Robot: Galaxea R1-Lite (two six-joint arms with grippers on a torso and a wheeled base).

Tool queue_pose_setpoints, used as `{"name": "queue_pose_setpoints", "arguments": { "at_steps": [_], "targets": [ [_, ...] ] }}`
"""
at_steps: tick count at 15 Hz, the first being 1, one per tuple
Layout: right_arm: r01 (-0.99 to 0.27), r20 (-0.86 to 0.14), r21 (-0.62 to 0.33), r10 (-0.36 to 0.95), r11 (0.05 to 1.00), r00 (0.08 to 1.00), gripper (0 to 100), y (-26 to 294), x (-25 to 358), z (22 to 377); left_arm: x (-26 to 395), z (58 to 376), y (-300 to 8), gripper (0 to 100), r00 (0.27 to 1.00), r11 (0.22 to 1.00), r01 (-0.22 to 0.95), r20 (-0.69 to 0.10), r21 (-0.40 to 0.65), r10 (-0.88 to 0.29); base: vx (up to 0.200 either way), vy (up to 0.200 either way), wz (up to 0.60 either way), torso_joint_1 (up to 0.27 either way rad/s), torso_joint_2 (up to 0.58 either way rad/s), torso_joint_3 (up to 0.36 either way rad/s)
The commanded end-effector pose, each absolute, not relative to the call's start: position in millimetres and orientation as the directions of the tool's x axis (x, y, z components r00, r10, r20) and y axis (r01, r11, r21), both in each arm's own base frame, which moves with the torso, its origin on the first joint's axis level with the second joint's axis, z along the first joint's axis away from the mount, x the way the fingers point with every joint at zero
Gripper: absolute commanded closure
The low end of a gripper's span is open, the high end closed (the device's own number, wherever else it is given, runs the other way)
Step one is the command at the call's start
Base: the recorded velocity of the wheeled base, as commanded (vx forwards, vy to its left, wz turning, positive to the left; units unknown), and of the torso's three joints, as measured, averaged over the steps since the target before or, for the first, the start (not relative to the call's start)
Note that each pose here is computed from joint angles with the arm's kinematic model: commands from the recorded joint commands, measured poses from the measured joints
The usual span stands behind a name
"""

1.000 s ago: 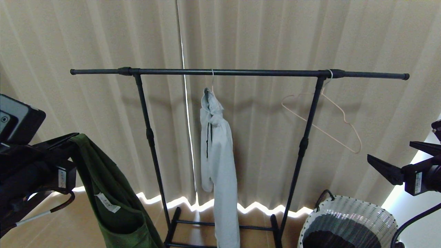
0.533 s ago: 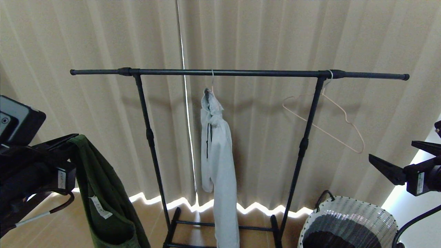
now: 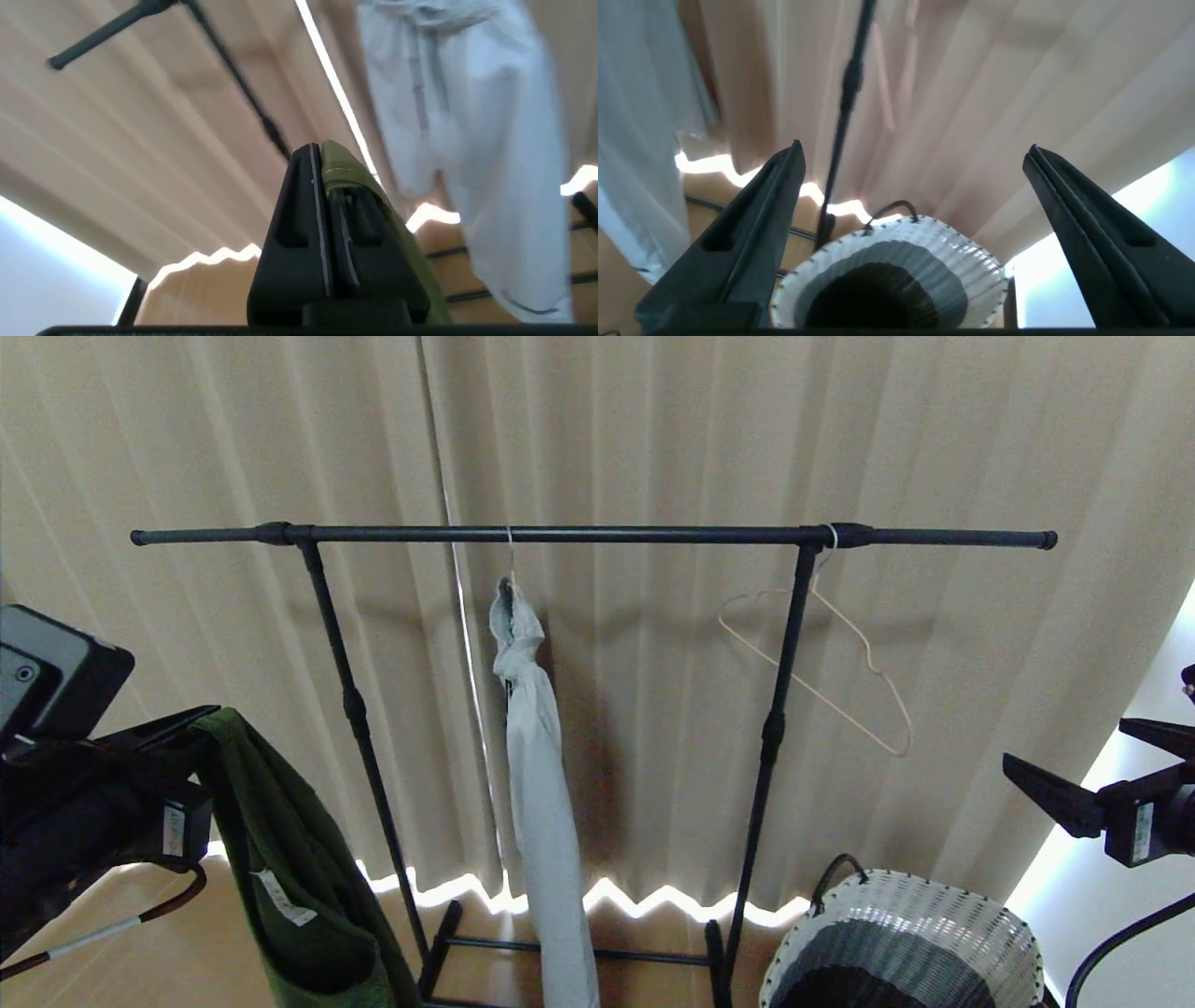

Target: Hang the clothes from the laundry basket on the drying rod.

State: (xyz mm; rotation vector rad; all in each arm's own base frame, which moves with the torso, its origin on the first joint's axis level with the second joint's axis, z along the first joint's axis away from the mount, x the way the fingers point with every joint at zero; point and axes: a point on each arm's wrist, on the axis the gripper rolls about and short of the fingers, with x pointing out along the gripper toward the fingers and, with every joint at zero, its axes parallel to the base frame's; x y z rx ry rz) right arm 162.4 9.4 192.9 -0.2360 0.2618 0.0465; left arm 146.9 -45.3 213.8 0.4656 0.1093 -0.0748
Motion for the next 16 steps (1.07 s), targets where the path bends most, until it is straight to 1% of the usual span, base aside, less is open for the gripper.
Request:
{"name": "queue_pose_setpoints", "arguments": {
  "at_steps": [1,6,14,16],
  "targets": [
    [-0.078,-0.259,-0.225,0.018,0.971,0.966,0,9.7,162.8,193.5,146.5,212.0,-45.0,100,0.991,0.890,0.097,-0.127,0.445,-0.045,0.000,0.000,0.00,0.000,0.00,0.000],
    [-0.077,-0.253,-0.226,0.018,0.971,0.967,0,9.8,164.2,195.6,147.6,210.5,-45.4,100,0.990,0.891,0.101,-0.136,0.443,-0.044,0.000,0.000,0.00,0.000,0.00,0.000],
    [-0.076,-0.258,-0.228,0.015,0.971,0.966,0,9.6,165.2,195.1,147.9,205.2,-45.6,100,0.987,0.892,0.111,-0.157,0.438,-0.046,0.200,0.000,0.00,0.005,0.00,0.003],
    [-0.071,-0.265,-0.227,0.009,0.971,0.964,0,8.6,170.2,195.5,151.0,202.8,-44.7,100,0.981,0.911,0.152,-0.173,0.382,-0.092,0.200,0.000,0.00,0.007,0.00,0.002]
  ]
}}
